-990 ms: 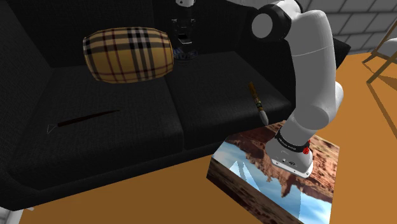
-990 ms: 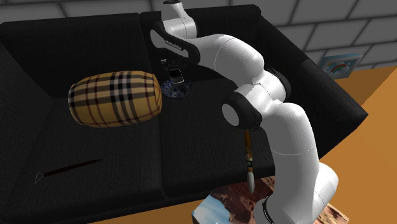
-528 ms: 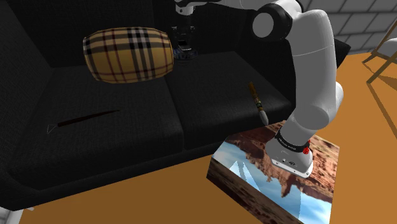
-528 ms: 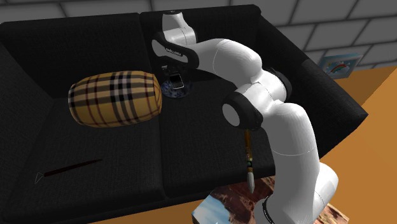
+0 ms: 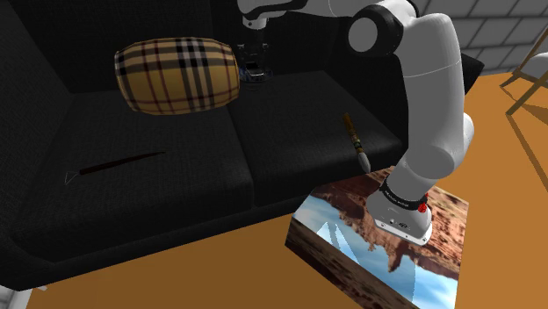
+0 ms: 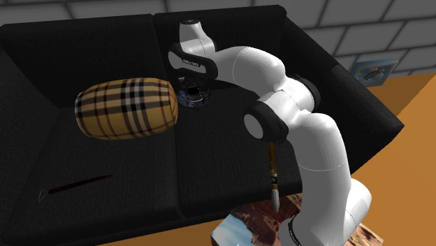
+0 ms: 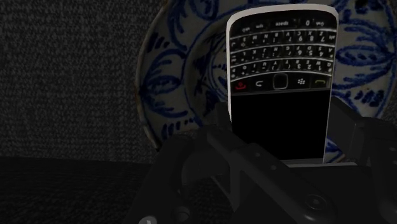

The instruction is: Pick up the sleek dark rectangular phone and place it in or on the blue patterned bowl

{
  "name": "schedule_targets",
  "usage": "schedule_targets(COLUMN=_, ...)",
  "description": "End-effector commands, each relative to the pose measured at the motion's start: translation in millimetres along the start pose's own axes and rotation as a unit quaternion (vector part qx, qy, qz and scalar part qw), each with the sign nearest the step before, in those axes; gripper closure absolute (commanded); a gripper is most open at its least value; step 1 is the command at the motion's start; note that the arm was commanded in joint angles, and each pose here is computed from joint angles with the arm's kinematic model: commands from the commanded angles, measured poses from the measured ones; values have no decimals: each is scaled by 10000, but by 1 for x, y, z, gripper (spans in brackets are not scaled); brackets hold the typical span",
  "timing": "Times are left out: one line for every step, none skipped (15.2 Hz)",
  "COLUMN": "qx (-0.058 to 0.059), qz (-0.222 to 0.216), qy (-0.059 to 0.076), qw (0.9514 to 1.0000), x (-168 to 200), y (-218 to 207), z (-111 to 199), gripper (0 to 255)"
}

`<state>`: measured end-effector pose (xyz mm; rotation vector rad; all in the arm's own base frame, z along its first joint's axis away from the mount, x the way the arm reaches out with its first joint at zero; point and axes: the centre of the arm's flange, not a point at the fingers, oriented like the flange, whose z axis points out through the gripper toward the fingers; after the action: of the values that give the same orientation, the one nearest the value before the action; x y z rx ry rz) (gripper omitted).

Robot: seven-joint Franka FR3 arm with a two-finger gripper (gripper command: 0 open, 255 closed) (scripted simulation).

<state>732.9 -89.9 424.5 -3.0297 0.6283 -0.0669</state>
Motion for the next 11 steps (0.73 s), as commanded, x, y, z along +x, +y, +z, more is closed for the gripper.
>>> schedule_targets(qx=1, qz=0, qy=2, qw=10000, x=0, y=0, z=0, gripper=255)
schedule_targets(qx=1, qz=0, qy=2, qw=10000, x=0, y=0, z=0, gripper=255)
schedule_targets(qx=1, qz=0, qy=2, qw=10000, x=0, y=0, z=0, gripper=255)
schedule_targets(qx=1, qz=0, qy=2, qw=10000, x=0, y=0, z=0, gripper=255)
schedule_targets(qx=1, qz=0, qy=2, qw=10000, x=0, y=0, z=0, gripper=0)
schedule_targets(qx=1, qz=0, qy=2, qw=10000, x=0, y=0, z=0, gripper=0)
schedule_targets(qx=1, qz=0, qy=2, qw=10000, x=0, y=0, z=0, gripper=0)
schedule_targets(qx=1, qz=0, qy=2, qw=10000, x=0, y=0, z=0, gripper=0)
schedule_targets(qx=1, qz=0, qy=2, qw=10000, x=0, y=0, z=0, gripper=0)
schedule_targets(qx=1, qz=0, qy=2, qw=10000, x=0, y=0, z=0, gripper=0)
schedule_targets(qx=1, qz=0, qy=2, qw=10000, x=0, y=0, z=-13, gripper=0)
